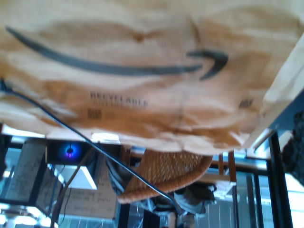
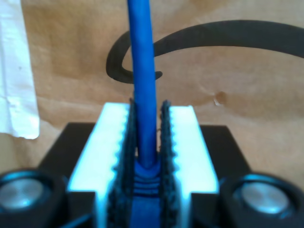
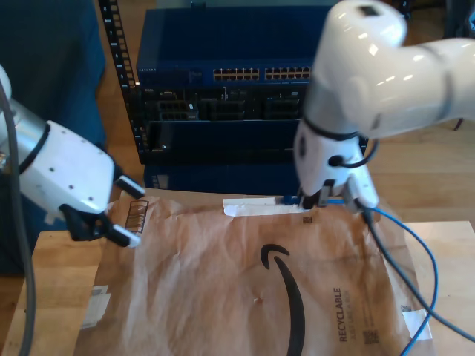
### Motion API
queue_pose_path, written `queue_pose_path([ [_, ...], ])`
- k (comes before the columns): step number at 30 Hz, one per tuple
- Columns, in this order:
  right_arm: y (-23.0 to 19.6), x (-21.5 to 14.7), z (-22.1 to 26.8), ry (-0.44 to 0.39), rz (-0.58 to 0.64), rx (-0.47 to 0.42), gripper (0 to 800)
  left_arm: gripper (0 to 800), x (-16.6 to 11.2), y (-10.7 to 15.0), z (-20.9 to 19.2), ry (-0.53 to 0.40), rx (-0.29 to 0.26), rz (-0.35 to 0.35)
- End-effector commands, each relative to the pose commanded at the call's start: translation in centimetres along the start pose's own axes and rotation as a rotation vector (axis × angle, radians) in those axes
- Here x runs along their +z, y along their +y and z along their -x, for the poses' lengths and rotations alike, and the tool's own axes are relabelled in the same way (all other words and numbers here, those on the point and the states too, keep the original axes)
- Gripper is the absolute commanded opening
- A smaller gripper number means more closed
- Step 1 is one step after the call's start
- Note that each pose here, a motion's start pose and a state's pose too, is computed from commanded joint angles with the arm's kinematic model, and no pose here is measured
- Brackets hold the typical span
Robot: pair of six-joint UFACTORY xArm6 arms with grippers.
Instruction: Grab the cable and plug it in
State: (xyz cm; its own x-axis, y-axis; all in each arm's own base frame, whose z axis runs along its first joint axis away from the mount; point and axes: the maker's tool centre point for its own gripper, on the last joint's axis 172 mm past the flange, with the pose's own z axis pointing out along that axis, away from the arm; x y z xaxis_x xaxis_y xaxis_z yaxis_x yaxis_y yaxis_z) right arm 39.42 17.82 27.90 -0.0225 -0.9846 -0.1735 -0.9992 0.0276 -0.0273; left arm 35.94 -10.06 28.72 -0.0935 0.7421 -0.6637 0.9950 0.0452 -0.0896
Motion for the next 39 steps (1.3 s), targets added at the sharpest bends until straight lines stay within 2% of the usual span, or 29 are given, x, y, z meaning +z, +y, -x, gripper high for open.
queue_pose_path([
  [5, 0.3, -3.0, 0.6, -0.111, -0.016, 0.074, 4, 799, 1.6, 0.1, 3.9, -0.101, 0.016, -0.022],
  [7, 0.2, -4.2, 0.5, -0.141, -0.031, 0.099, 4, 799, 1.8, 0.2, 4.1, -0.107, 0.002, -0.022],
  [10, 0.4, -5.7, 0.4, -0.183, -0.039, 0.138, 4, 800, 2.5, -0.1, 4.7, -0.105, 0.016, -0.038],
  [13, 0.6, -7.4, 0.9, -0.226, -0.040, 0.154, 4, 800, 2.9, -0.3, 5.9, -0.124, 0.022, -0.048],
  [16, 1.0, -8.4, 1.6, -0.278, -0.036, 0.172, 4, 799, 2.7, -0.1, 8.2, -0.205, 0.010, -0.040],
  [20, 1.4, -10.9, 2.7, -0.340, -0.069, 0.177, 4, 799, 3.1, -0.6, 10.4, -0.225, 0.049, -0.057],
  [23, 1.8, -12.1, 3.0, -0.352, -0.083, 0.188, 4, 799, 3.8, -1.3, 12.6, -0.220, 0.106, -0.079],
  [26, 2.2, -12.9, 3.2, -0.361, -0.092, 0.192, 4, 800, 4.0, -1.6, 13.9, -0.219, 0.139, -0.088],
  [30, 2.7, -13.5, 3.5, -0.373, -0.104, 0.186, 4, 799, 3.8, -2.0, 14.4, -0.232, 0.148, -0.098],
  [33, 2.9, -13.9, 3.7, -0.375, -0.110, 0.177, 4, 799, 2.8, -2.2, 15.8, -0.246, 0.178, -0.103],
  [39, 3.2, -13.4, 3.8, -0.373, -0.100, 0.173, 4, 799, 1.5, -2.2, 18.6, -0.326, 0.190, -0.091],
])
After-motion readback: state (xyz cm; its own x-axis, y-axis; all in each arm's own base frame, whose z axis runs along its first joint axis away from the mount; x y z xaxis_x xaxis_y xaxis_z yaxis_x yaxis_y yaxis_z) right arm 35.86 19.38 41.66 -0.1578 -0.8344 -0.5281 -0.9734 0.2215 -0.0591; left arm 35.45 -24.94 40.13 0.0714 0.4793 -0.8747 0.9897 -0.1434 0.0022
